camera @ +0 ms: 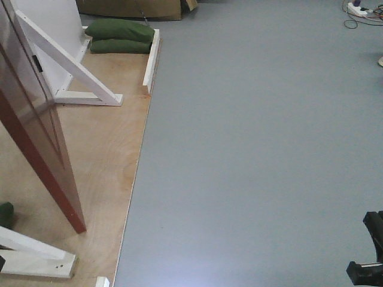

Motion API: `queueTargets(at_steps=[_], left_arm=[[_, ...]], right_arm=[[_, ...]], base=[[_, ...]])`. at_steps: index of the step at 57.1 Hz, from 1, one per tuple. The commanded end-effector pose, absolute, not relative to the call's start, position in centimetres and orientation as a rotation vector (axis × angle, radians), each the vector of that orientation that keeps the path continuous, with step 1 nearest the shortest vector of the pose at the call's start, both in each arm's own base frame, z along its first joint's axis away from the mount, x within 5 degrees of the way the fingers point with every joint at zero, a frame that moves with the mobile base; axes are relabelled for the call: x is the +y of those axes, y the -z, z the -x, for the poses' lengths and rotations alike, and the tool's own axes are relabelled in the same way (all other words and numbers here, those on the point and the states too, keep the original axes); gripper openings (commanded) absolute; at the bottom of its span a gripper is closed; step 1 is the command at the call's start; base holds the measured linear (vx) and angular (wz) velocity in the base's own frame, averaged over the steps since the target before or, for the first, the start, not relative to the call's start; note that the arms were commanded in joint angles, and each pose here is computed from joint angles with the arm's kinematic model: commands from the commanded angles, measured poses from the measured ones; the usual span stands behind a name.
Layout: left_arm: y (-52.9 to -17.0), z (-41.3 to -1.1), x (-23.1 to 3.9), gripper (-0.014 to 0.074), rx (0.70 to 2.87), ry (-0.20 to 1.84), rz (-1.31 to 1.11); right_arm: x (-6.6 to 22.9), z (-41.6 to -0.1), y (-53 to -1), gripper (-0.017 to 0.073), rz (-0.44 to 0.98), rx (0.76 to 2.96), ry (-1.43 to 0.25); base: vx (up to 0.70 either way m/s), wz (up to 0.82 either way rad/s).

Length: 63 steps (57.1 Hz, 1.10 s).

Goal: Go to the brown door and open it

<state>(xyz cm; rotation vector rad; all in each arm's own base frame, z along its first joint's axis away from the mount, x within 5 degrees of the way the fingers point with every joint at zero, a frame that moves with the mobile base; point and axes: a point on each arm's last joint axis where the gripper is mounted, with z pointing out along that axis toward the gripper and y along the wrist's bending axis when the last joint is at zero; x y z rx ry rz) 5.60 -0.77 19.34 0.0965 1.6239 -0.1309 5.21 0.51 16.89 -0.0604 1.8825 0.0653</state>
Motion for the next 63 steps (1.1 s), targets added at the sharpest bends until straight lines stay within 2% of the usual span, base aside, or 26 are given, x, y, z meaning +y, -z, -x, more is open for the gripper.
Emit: queueTargets(at_steps=[1,63], left_arm=[[-20.64,-5.42,-0.82,-0.0006,1.520,0.151,-0.091],[-20.64,-5.42,-0.82,-0.0006,1.520,0.151,-0.091]], right_arm=[[0.47,-5.39,-17.51,0.0000,0.065,1.800,-0.054],[0.47,-5.38,-17.48,0.0000,0.065,1.803,-0.055]], base=[[0.37,-0.10],[0.32,-0.02]])
